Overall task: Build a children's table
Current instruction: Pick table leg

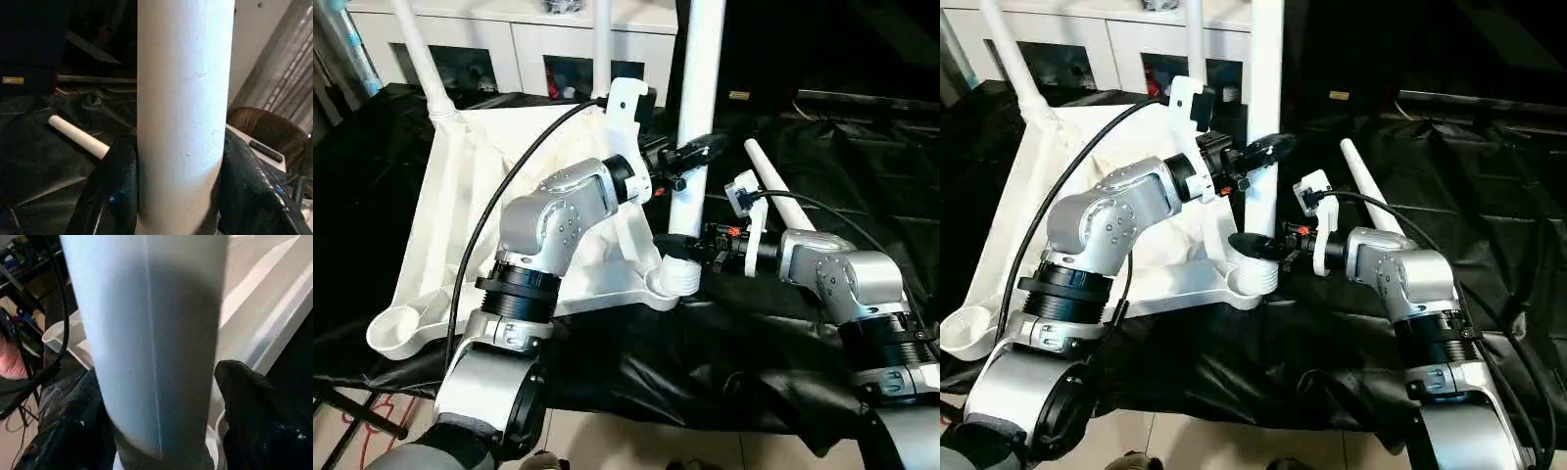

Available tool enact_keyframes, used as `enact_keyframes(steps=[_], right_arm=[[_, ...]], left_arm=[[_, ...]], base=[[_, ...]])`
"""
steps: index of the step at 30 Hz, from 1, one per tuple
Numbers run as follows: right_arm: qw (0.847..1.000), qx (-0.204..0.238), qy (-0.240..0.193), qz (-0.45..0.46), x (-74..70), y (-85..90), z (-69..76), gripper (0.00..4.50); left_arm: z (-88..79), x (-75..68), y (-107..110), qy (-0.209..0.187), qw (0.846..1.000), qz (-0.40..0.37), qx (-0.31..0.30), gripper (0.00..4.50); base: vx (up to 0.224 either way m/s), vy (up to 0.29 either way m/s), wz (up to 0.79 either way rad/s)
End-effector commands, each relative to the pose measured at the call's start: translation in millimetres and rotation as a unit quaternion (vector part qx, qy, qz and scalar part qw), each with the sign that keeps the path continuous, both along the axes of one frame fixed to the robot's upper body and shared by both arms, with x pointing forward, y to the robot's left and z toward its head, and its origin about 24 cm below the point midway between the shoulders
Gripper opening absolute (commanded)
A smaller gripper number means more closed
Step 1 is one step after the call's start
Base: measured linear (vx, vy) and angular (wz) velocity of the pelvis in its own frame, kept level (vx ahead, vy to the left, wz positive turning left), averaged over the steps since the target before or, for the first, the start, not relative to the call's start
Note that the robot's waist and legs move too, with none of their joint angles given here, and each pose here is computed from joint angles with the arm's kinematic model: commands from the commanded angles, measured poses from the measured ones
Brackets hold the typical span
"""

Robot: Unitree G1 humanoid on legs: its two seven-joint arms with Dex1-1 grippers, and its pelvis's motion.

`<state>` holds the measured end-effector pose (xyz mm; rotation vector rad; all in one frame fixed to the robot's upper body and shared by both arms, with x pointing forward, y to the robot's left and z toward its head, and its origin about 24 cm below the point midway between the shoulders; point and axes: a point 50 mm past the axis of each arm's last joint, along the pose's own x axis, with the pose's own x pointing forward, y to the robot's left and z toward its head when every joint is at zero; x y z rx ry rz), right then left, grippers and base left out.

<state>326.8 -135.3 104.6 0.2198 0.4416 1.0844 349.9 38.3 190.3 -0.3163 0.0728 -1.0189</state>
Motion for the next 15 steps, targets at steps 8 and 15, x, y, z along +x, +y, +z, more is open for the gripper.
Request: enact_keyframes(steps=[8,15], right_arm=[[1.0,-0.017,0.002,0.018,-2.3,0.4,-4.9,2.46],[1.0,-0.018,0.003,0.02,-2.3,0.0,-5.4,1.97]], left_arm=[[3.9,-4.8,-2.9,-0.01,1.0,-0.019,-0.001,1.81],[2.8,-5.1,-2.5,-0.01,1.0,-0.022,0.004,1.81]], base=[[0.0,0.0,0.0],[0.0,0.0,0.0]])
